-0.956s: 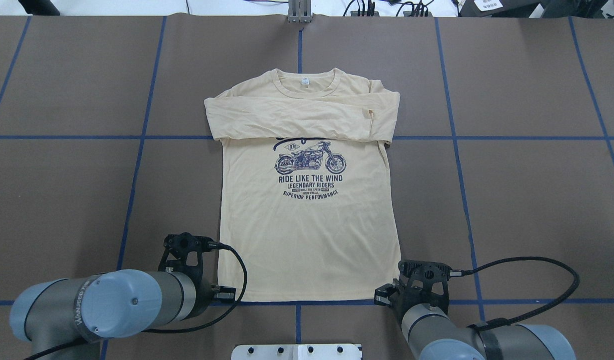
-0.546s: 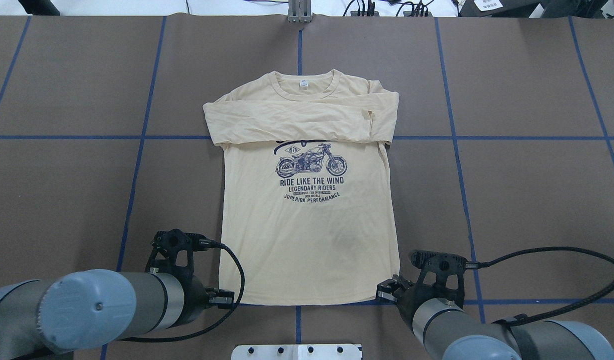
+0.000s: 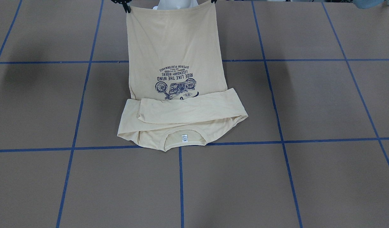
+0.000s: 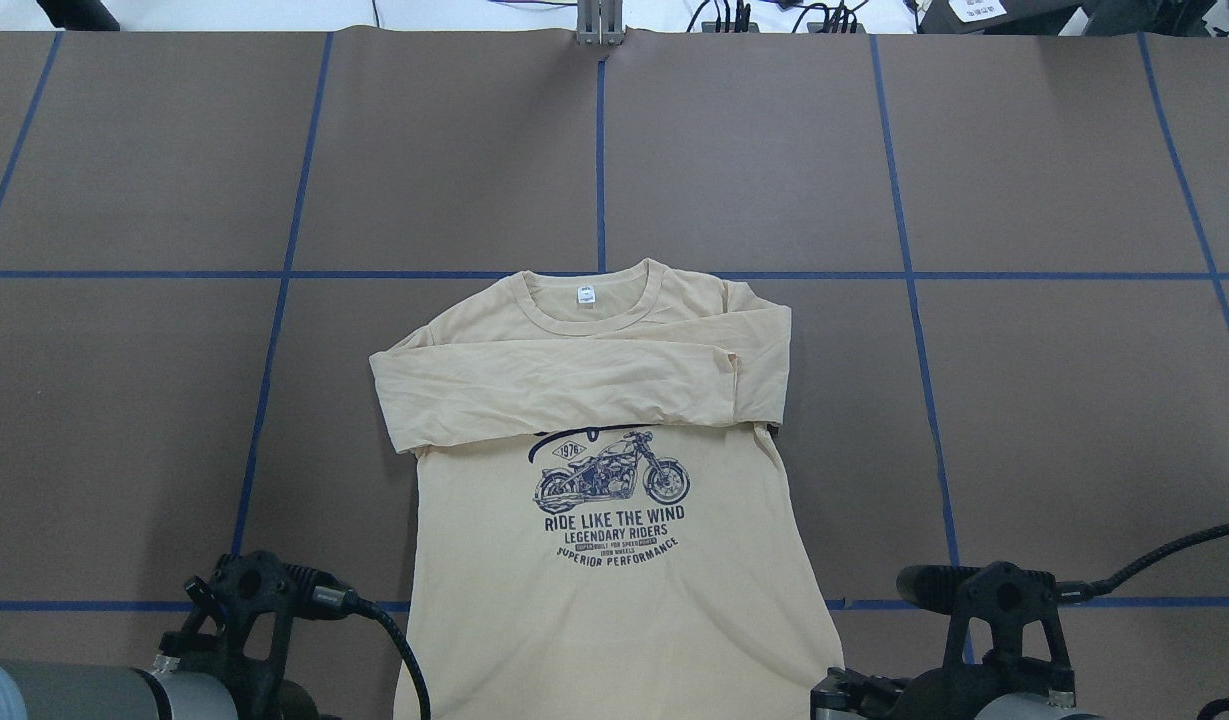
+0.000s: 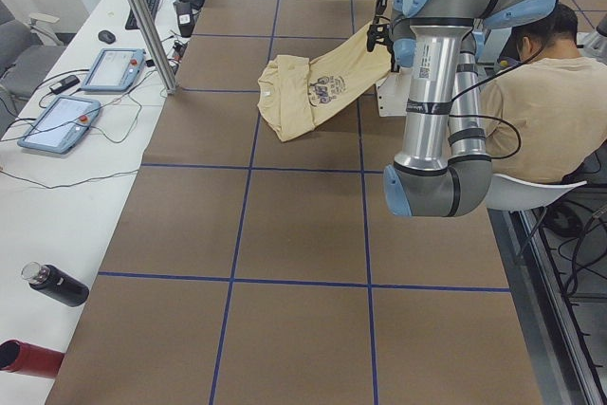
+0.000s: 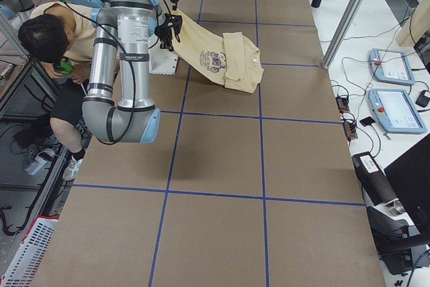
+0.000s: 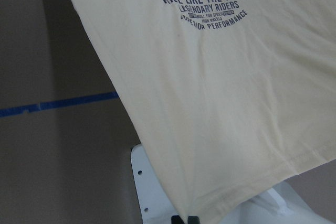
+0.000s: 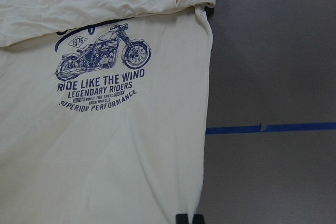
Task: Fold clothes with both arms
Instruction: 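Lift the hem with both grippers and fold it toward the collar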
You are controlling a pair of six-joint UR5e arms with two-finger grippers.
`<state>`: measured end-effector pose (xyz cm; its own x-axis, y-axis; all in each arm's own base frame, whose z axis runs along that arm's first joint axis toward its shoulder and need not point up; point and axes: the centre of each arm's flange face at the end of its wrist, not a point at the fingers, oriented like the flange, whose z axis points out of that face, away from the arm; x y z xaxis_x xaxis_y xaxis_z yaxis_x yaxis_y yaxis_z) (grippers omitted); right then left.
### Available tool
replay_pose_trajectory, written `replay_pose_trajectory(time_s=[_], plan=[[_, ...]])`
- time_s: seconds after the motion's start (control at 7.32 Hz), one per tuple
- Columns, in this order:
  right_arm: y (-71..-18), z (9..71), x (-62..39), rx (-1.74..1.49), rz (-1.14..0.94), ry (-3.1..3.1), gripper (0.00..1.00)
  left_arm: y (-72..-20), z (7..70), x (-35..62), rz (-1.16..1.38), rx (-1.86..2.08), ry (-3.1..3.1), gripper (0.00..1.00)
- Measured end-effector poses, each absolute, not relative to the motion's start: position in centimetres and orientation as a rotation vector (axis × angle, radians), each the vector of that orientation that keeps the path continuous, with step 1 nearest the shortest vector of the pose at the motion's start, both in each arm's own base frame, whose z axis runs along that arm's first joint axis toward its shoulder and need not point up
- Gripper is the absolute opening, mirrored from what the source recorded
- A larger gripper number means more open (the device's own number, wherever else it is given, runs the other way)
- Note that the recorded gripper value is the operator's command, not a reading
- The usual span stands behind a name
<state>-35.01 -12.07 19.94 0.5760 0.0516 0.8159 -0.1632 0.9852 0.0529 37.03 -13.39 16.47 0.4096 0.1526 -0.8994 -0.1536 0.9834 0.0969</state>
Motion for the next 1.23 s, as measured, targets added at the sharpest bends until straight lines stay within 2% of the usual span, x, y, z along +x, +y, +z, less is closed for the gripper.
replay_pose_trajectory(time_s=[0.41,0.68,1.23], plan=[[-16.3,21.6,-40.2,0.196,0.217,-0.852,0.0,-16.1,18.9,41.7,0.132,0.03,1.031,0.0],[-22.6,21.5,-44.1,0.263,0.316,-0.808,0.0,-22.1,20.4,43.3,0.019,0.1,0.964,0.0],[-32.3,20.6,-42.7,0.371,0.448,-0.807,0.0,-31.6,20.3,38.7,-0.194,0.246,0.928,0.0]])
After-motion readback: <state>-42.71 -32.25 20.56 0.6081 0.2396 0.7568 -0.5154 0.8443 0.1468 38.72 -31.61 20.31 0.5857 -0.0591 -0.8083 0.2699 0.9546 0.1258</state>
